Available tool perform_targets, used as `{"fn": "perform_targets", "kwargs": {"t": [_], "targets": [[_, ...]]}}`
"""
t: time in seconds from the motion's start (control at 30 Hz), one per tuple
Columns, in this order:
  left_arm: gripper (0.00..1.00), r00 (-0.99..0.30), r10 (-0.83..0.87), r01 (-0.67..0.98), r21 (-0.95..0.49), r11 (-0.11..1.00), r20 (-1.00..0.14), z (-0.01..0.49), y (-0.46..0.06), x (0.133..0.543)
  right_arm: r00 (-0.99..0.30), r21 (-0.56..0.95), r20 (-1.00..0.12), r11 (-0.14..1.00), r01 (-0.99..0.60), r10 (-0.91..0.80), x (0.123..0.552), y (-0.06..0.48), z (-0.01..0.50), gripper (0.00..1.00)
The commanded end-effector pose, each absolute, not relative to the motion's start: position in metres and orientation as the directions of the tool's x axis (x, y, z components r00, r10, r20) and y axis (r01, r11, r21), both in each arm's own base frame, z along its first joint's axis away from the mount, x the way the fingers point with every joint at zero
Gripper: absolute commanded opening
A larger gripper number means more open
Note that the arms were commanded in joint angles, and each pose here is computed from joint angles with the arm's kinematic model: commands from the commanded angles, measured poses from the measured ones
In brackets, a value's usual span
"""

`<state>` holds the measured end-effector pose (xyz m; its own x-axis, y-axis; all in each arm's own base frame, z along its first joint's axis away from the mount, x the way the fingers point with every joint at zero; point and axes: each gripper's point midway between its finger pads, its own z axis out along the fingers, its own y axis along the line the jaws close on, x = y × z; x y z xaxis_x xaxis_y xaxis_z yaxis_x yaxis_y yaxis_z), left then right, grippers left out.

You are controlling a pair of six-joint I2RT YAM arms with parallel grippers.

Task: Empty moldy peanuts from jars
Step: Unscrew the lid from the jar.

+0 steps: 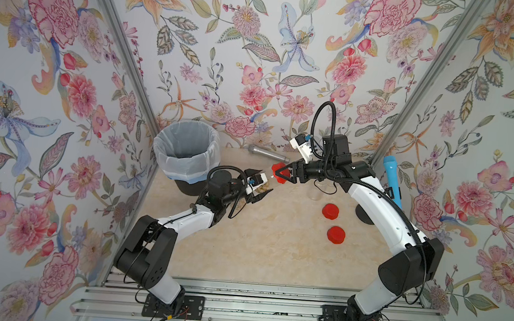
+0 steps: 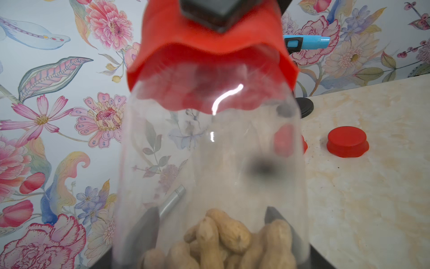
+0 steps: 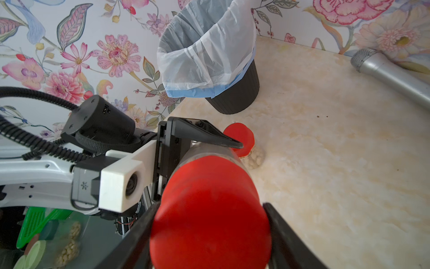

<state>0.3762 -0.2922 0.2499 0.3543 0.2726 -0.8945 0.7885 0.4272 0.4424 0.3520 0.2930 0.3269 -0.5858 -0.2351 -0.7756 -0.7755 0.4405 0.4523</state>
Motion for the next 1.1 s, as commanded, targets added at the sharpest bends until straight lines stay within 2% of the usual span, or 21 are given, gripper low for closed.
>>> {"fn": "perform_targets", "kwargs": {"t": [0.0, 0.37, 0.67, 1.07], "targets": [[0.29, 0.331, 0.293, 0.803, 0.431, 0.411, -0.897, 0.249, -0.289, 0.381, -0.487, 0.427, -0.816, 0.243, -0.871, -0.311, 0.314, 0.303, 0.346, 0.57], [0.25, 0.307, 0.336, 0.820, 0.427, 0.380, -0.890, 0.236, -0.282, 0.384, -0.454, 0.386, -0.805, 0.246, -0.889, -0.381, 0.323, 0.279, 0.338, 0.58], [0.24, 0.307, 0.355, 0.837, 0.428, 0.341, -0.883, 0.229, -0.276, 0.382, -0.400, 0.361, -0.840, 0.172, -0.916, -0.366, 0.316, 0.263, 0.346, 0.62], [0.22, 0.297, 0.352, 0.848, 0.415, 0.330, -0.888, 0.226, -0.275, 0.383, -0.415, 0.363, -0.819, 0.202, -0.910, -0.396, 0.318, 0.264, 0.336, 0.64]]}}
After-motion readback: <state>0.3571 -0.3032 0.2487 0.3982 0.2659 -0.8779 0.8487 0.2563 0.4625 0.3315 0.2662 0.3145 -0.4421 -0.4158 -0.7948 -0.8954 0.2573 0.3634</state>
